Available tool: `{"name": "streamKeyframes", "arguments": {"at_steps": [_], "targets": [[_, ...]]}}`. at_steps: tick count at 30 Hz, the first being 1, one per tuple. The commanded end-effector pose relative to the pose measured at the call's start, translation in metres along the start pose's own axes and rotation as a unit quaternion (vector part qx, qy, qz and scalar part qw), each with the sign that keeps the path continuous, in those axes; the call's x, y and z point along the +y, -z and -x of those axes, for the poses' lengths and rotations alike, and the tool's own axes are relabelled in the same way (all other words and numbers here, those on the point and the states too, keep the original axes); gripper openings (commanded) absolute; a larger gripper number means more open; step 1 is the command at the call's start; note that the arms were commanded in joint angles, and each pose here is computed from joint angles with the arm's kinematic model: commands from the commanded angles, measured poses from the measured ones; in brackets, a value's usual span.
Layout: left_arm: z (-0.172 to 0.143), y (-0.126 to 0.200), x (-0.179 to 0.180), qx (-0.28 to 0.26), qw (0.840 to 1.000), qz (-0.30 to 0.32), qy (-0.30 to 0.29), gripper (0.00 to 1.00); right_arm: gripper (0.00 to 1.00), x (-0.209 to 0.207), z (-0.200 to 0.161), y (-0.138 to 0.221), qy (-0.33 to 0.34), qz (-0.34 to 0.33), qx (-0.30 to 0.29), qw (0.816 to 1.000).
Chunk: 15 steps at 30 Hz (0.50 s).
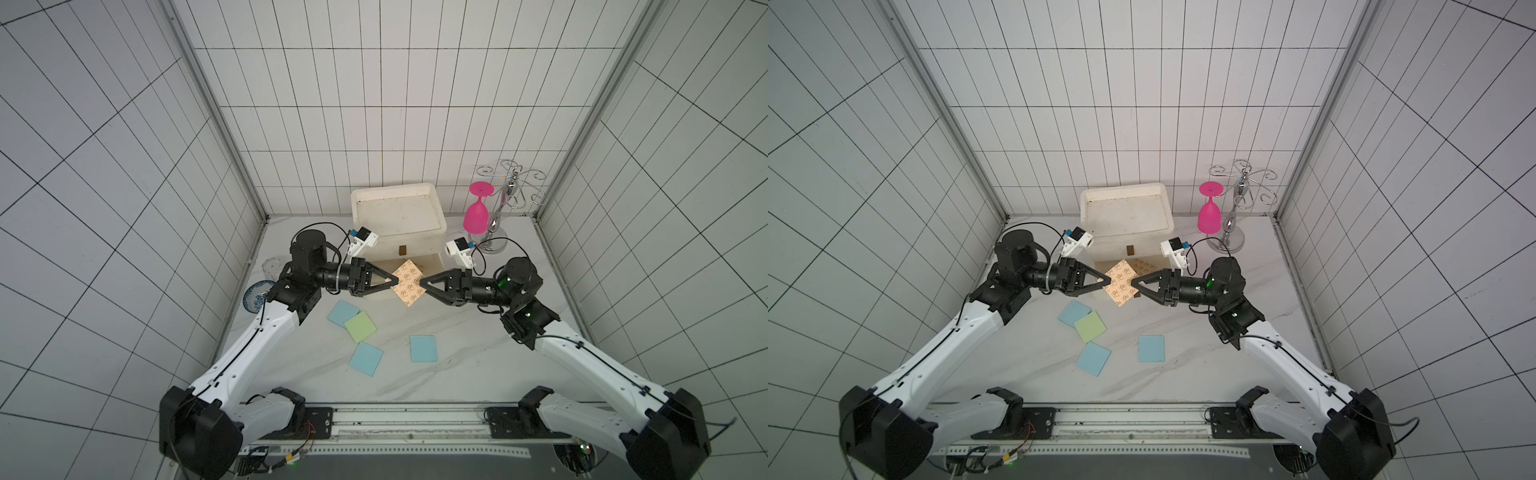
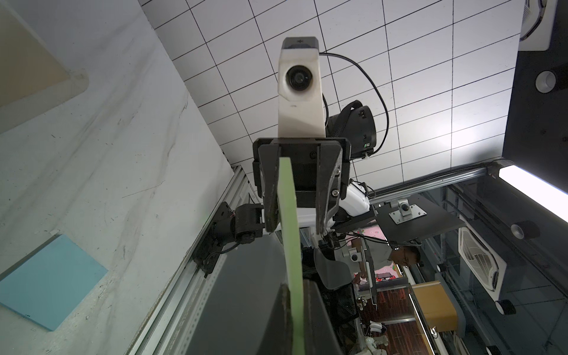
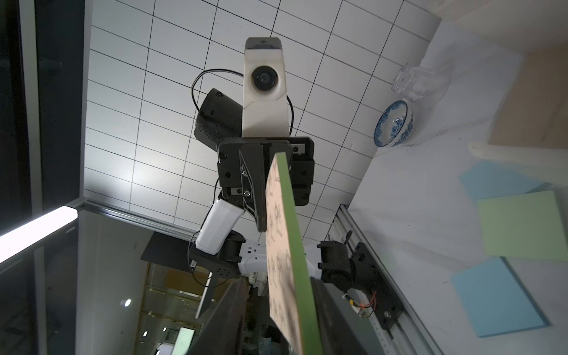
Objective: Please put the sticky notes in the drawer by color
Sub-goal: Pick up the sticky notes from the center of the board, then place the sticky notes in the drawer.
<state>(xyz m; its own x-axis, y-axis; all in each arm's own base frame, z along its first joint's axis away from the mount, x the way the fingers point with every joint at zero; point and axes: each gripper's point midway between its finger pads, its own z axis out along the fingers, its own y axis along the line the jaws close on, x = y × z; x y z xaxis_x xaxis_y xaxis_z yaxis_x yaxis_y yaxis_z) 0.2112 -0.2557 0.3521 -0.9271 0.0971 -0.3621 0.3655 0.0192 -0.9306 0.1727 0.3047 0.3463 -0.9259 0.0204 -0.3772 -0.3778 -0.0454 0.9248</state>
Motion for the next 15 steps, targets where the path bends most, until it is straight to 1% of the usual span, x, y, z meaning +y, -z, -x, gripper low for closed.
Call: {"name": "streamKeyframes", "arguments": {"at_steps": [1, 2, 3, 4, 6, 7, 8, 9, 11, 13, 15], "targets": [[0.005, 0.004, -0.008, -0.001, 1.000, -0.007, -0.023, 0.10, 0.10, 0.001, -0.010, 0.005, 0.018, -0.015, 0.013, 1.000], [0.007, 0.006, -0.006, -0.005, 1.000, -0.004, -0.023, 0.15, 0.03, 0.000, -0.011, 0.006, 0.020, -0.021, 0.013, 0.999], [0.009, 0.009, -0.003, -0.010, 1.000, 0.001, -0.019, 0.20, 0.00, -0.001, -0.011, 0.007, 0.023, -0.027, 0.013, 0.999], [0.011, 0.012, 0.001, -0.016, 1.000, 0.006, -0.016, 0.26, 0.00, 0.000, -0.011, 0.008, 0.028, -0.028, 0.009, 0.999], [0.017, 0.017, 0.010, -0.033, 0.999, 0.024, -0.013, 0.54, 0.00, -0.002, -0.008, 0.010, 0.032, -0.035, -0.001, 0.999], [0.021, 0.022, 0.020, -0.047, 0.998, 0.042, -0.005, 0.61, 0.00, -0.005, -0.007, 0.011, 0.033, -0.041, -0.008, 0.999], [0.027, 0.028, 0.028, -0.066, 0.996, 0.064, 0.001, 0.65, 0.00, -0.010, -0.004, 0.012, 0.032, -0.050, -0.020, 0.998], [0.034, 0.035, 0.041, -0.089, 0.992, 0.092, 0.012, 0.67, 0.00, -0.018, 0.000, 0.014, 0.029, -0.070, -0.036, 0.996], [0.048, 0.051, 0.059, -0.123, 0.983, 0.133, 0.025, 0.68, 0.00, -0.047, 0.008, 0.023, 0.011, -0.140, -0.076, 0.987], [0.059, 0.065, 0.081, -0.149, 0.972, 0.173, 0.056, 0.68, 0.00, -0.082, 0.020, 0.040, -0.015, -0.223, -0.137, 0.965], [0.068, 0.069, 0.093, -0.159, 0.965, 0.202, 0.056, 0.68, 0.00, -0.099, 0.030, 0.047, -0.023, -0.235, -0.185, 0.954]]}}
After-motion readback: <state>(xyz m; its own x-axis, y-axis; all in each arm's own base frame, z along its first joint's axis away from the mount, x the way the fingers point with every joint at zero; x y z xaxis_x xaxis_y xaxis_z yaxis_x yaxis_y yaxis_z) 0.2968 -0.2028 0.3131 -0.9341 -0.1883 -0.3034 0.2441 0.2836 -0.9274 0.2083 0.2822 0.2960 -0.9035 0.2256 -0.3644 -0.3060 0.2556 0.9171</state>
